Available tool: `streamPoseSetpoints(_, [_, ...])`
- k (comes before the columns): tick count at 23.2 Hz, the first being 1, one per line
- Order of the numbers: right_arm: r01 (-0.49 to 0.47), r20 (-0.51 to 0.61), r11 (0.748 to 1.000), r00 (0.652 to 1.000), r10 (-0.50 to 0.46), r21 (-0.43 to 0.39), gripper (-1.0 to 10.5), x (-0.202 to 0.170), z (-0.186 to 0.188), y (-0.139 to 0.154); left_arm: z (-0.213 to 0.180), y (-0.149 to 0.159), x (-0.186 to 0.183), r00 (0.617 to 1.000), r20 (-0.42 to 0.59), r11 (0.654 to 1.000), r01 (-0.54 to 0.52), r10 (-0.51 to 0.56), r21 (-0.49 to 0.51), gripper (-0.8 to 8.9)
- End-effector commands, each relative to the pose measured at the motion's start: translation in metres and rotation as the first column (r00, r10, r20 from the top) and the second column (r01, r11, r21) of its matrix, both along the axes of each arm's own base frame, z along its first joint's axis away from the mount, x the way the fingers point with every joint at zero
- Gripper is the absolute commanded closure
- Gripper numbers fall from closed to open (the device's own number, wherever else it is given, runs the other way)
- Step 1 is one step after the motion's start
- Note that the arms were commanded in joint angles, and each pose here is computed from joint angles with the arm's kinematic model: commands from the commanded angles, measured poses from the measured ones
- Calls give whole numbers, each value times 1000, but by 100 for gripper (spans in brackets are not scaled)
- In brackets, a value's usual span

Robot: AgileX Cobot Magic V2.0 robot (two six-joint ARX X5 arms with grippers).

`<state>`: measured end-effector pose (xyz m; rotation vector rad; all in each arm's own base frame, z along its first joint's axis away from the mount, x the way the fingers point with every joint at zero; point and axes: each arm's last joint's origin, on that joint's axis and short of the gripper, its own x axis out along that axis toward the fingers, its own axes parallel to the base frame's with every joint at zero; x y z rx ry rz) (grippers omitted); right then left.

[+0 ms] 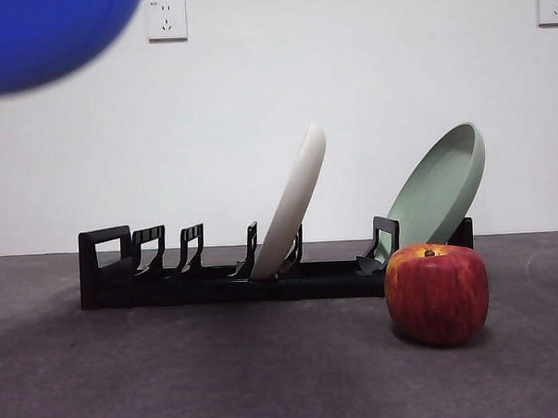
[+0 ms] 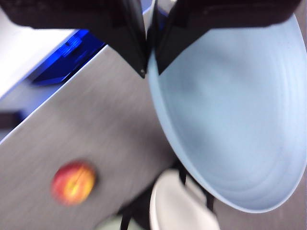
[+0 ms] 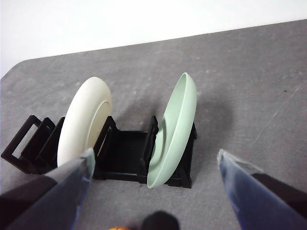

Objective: Take the blue plate from the plate rack,put the plate on the table,take the apple from the table,put the apple in the plate

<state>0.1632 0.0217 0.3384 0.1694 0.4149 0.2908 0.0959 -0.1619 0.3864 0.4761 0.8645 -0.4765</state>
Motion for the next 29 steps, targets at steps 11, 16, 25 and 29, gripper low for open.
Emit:
streamPoseSetpoints(11, [2,4,1000,1000,-2,0,507,0,1,0,-138,-80,26,982,-123,985,154,-144,74,822])
streamPoseSetpoints(16, [2,2,1000,1000,-2,-1,507,0,1,0,-178,-108,39,958,-166,956,257,-234,139,822])
streamPoseSetpoints(25, [-2,-1,1000,1000,2,1,507,0,1,0,-213,-125,51,906,-290,937,342,-309,72,602])
streamPoseSetpoints(29, [-9,-25,1000,1000,9,1,507,-1,-2,0,-209,-125,52,898,-303,938,344,-319,31,366])
